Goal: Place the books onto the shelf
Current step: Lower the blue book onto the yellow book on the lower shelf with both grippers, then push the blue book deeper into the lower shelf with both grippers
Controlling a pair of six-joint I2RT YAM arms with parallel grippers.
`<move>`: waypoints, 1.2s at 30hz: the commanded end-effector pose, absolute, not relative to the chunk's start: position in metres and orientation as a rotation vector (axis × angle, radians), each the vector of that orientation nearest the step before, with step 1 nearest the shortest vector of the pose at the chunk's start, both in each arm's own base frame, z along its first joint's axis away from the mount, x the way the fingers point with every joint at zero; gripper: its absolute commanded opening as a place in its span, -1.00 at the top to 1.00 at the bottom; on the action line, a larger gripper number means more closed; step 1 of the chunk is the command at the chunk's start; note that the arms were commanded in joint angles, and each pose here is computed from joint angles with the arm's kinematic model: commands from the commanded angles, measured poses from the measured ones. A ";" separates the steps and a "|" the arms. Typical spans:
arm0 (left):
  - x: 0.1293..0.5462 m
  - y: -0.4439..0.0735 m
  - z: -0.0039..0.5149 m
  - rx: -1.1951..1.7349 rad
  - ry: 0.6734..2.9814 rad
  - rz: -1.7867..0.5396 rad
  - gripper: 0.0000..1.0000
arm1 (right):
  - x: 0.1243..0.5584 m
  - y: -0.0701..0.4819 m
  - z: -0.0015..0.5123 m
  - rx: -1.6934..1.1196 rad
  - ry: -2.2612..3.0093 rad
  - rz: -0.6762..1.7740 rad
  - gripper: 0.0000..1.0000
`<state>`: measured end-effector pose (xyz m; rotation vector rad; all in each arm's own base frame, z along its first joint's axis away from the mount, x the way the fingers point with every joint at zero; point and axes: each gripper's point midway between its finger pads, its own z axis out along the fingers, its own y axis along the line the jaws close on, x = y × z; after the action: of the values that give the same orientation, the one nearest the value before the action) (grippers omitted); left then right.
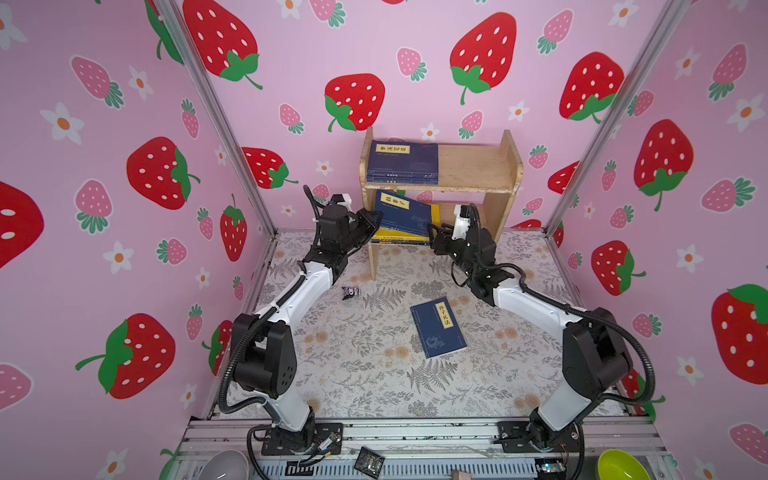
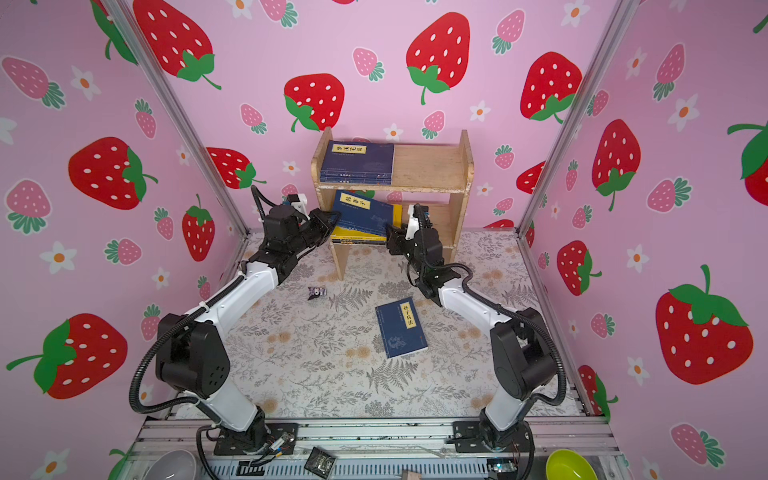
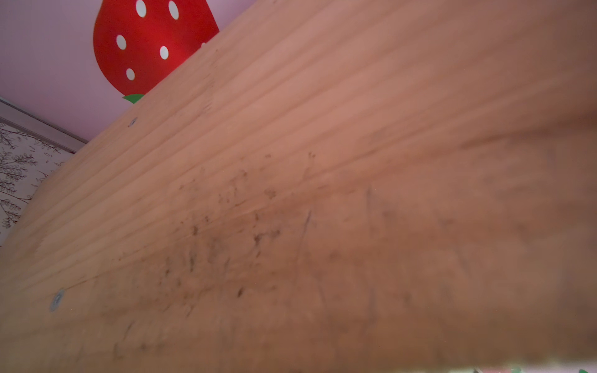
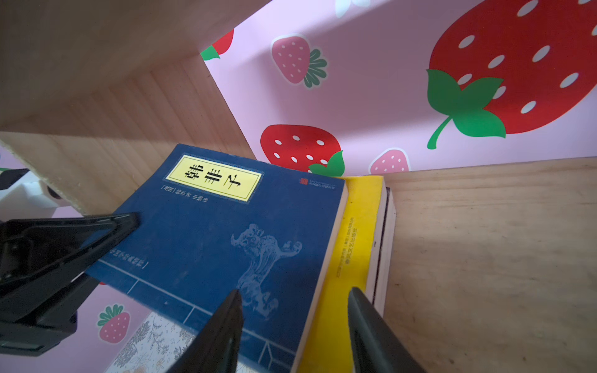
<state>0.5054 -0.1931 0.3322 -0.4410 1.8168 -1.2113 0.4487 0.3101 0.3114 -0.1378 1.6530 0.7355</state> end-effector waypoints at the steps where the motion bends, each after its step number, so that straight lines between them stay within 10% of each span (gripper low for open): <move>1: 0.512 -0.189 0.342 -0.450 1.798 -1.239 1.00 | 0.457 0.319 0.323 -0.146 1.613 0.708 -0.08; 10: 0.509 -0.182 0.335 -0.486 1.807 -1.220 0.91 | 0.473 0.328 0.290 -0.130 1.705 0.632 -0.06; 18: 0.497 -0.162 0.332 -0.536 1.801 -1.153 0.03 | 0.472 0.326 0.277 -0.110 1.729 0.621 -0.04; 28: 0.481 -0.135 0.333 -0.516 1.847 -0.978 -0.24 | 0.466 0.331 0.292 -0.142 1.691 0.650 -0.04; 36: 0.453 -0.153 0.310 0.039 1.961 -0.764 -0.24 | 0.458 0.328 0.317 -0.186 1.643 0.640 -0.11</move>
<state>0.4703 -0.1443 0.3160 -0.2493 1.9238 -0.8718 0.4691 0.3249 0.2989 -0.1324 1.6725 0.6351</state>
